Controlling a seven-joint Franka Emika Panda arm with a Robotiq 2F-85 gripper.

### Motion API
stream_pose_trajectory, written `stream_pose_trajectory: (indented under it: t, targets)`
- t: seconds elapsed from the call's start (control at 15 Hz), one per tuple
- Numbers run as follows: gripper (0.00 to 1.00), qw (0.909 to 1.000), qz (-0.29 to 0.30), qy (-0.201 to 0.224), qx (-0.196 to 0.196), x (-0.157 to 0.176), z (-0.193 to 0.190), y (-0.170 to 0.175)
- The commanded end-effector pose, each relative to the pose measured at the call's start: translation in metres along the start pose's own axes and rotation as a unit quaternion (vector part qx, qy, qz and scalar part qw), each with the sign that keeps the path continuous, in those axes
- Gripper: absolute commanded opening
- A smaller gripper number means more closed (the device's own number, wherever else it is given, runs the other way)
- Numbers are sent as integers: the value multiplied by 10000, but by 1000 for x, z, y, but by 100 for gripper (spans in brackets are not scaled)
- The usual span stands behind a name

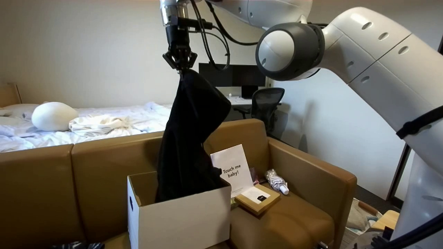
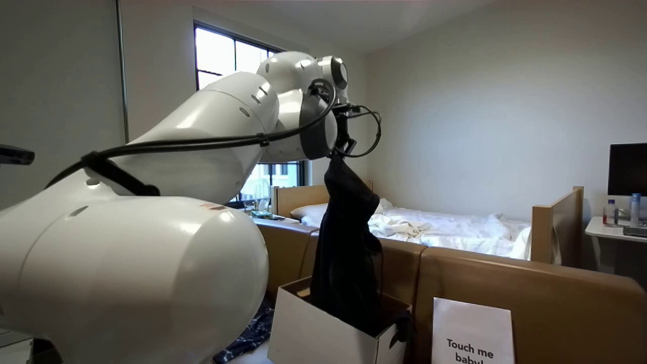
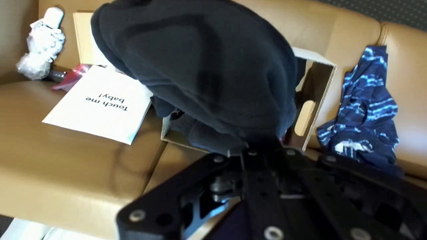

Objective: Pick up the black hoodie from the box and place it on the couch

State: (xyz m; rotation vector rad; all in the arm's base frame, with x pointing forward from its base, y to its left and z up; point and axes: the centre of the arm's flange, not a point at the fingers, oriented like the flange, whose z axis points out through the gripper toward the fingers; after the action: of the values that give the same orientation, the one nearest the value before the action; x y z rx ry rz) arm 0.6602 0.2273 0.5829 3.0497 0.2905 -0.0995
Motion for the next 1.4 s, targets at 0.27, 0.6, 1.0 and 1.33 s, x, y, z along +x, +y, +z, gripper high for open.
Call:
stream_pose_trajectory:
  t: [0.27,0.6,1.0,1.33]
  targets:
    - [5,9903,576,1223,-320,-69,-165,62]
    - [5,9747,1241,1827,-344,-111,-233,136]
    - [5,9449,2179,2412,-384,-137,-281,239]
    - [5,9090,3067,2788,-442,-153,-296,305]
